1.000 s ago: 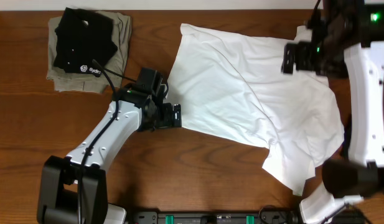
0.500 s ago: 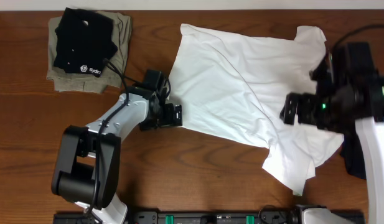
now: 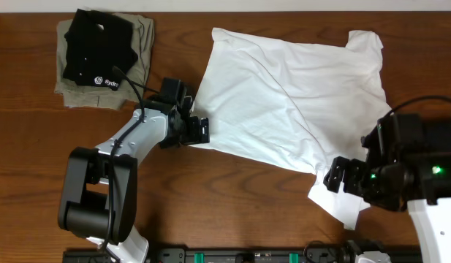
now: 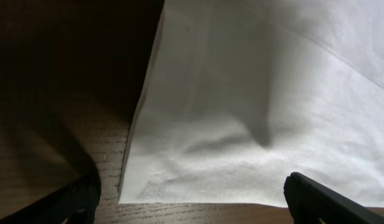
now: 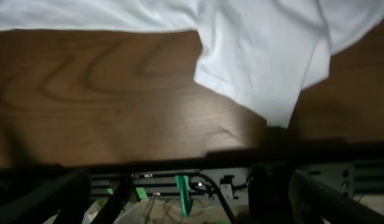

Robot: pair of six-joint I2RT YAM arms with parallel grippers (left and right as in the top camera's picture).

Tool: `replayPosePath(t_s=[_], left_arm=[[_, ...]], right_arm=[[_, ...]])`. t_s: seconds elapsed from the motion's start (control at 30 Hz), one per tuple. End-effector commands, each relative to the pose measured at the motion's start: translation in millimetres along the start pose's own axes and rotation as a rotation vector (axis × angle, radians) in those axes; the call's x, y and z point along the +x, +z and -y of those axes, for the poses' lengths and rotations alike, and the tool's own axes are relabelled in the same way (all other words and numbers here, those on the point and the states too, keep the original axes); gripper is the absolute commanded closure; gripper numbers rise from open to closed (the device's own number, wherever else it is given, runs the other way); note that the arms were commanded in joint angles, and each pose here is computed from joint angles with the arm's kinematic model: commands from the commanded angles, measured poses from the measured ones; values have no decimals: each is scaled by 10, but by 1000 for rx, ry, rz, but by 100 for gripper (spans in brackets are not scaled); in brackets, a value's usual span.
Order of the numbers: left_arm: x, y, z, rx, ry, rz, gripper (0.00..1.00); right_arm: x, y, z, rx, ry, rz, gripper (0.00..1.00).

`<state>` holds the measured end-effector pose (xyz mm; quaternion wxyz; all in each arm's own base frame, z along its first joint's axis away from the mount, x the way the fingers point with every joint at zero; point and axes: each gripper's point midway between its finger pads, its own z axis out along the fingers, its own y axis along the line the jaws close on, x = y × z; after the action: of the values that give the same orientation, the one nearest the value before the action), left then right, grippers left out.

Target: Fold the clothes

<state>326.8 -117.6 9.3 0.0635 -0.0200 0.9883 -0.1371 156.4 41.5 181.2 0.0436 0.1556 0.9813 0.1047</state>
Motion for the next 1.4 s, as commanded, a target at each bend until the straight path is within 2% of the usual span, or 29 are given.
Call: replayPosePath(t_s=[0.0,0.07,0.3,0.47,0.6,0.73,0.83,0.87,0.93,1.13,1.37], left_arm=[[36,47,-40,-7,16,-17,4],[35,48,-40,-7,16,-17,6],[20,50,-35,-5,17,-11,46],[39,50,-41,-7,15,-19,64],[92,48,-58,-14,10,-40,67],[133,45,-74,-20,4,-56,77],[109,41,-154,-62,-33,-43,81],[99,38,-191,-80,-51,-37,89],[80,29,-244,-94,-81,-29,93],[26,-20,-439,-98,-189,-18,94],[31,-48,-550,-105,-224,-23,94]], right_arm=[[89,128,23,-5,100,-15,3],[126,209,22,-15,122,-33,7],[189,476,91,0,187,-74,12],[183,581,110,2,220,-75,13],[190,603,119,5,245,-78,14],[210,621,137,13,253,-85,23],[226,650,203,48,294,-83,23],[231,665,241,68,318,-80,24],[253,707,295,94,363,-80,23],[360,925,411,139,511,-102,23],[418,1083,635,243,672,-62,23]])
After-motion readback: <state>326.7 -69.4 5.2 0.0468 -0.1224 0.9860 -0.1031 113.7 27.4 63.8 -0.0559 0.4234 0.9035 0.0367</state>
